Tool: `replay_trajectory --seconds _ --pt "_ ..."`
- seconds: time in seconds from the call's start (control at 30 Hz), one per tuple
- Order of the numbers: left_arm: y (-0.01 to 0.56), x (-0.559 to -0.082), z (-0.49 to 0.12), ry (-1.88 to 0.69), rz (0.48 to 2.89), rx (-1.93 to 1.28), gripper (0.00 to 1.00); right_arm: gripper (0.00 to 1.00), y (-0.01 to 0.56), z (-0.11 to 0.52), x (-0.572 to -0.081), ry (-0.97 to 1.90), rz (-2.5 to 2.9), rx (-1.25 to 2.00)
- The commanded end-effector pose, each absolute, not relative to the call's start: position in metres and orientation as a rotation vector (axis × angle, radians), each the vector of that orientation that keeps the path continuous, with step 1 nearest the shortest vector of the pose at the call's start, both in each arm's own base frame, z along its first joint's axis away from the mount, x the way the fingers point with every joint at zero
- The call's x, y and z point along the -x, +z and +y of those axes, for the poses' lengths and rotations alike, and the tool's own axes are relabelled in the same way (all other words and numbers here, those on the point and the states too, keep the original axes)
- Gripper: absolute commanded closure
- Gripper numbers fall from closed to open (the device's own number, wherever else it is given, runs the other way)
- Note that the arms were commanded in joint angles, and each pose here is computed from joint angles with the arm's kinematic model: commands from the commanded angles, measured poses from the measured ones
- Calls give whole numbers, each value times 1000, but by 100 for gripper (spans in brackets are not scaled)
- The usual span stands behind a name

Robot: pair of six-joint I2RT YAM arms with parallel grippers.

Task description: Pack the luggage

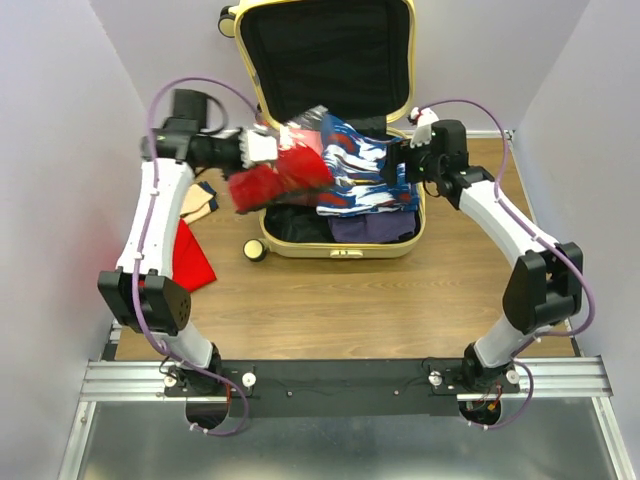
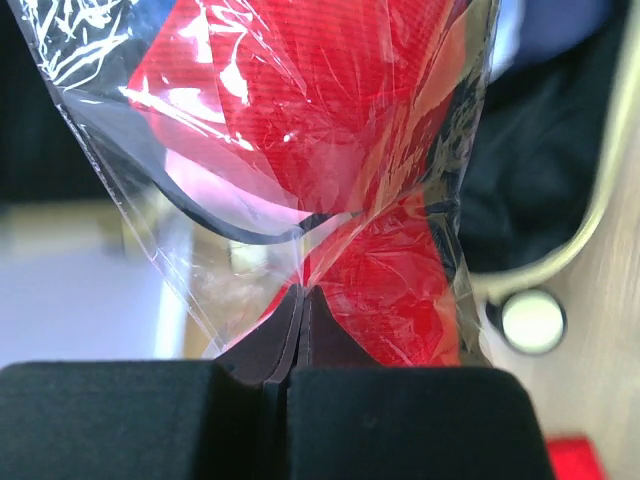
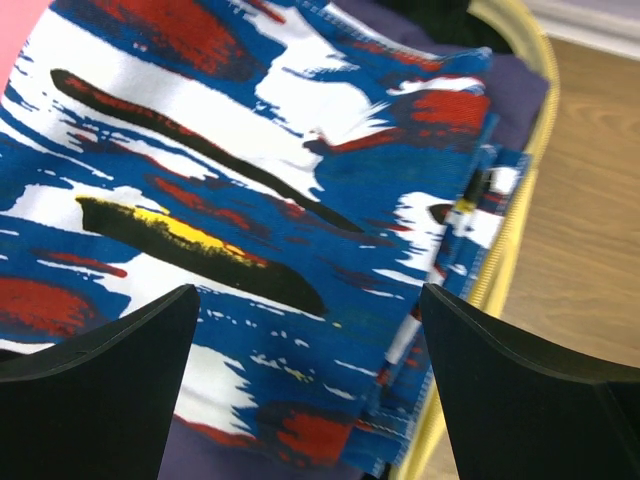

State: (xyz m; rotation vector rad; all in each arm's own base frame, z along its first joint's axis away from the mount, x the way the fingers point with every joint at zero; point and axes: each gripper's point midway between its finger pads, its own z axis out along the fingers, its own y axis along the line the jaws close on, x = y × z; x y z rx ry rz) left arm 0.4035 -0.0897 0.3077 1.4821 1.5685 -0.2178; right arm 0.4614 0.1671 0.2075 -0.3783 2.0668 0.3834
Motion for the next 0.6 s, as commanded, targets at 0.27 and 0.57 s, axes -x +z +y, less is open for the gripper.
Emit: replay_trajectory --seconds 0.27,0.57 --pt "219 -386 -235 -397 1198 -2037 100 0 251 145 -421 414 1962 551" --pt "173 -391 -216 -390 1480 -2040 100 10 255 191 -399 618 1928 794"
